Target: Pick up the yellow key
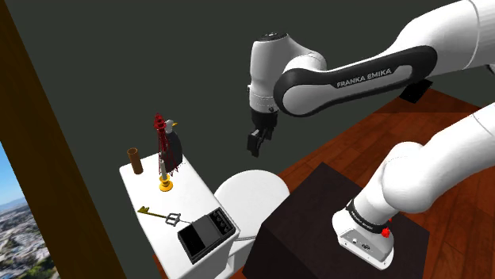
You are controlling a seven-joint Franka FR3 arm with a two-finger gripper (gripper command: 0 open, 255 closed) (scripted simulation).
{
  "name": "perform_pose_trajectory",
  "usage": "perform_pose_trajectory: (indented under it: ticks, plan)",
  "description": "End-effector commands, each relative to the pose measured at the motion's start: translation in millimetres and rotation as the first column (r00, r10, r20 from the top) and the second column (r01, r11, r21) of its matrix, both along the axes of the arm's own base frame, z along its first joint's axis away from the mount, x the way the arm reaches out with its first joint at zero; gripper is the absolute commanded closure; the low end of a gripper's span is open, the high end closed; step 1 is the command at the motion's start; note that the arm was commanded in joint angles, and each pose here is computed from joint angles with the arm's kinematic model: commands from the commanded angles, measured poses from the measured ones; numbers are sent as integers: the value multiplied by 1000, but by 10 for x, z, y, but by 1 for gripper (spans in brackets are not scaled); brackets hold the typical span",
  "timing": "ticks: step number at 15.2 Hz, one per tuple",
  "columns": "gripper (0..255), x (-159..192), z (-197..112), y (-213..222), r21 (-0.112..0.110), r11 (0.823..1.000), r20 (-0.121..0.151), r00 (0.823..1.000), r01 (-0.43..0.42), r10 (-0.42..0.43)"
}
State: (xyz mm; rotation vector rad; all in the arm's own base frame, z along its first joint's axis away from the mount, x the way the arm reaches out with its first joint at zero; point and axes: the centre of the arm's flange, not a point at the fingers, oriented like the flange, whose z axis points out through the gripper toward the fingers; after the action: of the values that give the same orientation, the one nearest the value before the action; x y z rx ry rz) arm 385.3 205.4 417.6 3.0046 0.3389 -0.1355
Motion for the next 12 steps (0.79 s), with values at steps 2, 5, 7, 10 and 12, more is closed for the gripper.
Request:
perform_pose_trajectory:
  ticks: [2, 5, 7, 10, 12]
  plan:
    - [0, 108, -226, 302, -2, 1000, 9, 1000, -11, 11]
    - [0, 216, -447, 612, -5, 1000, 17, 1000, -23, 23]
    - [0, 287, -594, 819, -7, 1000, 22, 999, -30, 31]
    - [0, 393, -815, 1131, -11, 999, 30, 999, -42, 42]
    - [0, 462, -963, 1339, -13, 999, 36, 998, -50, 50]
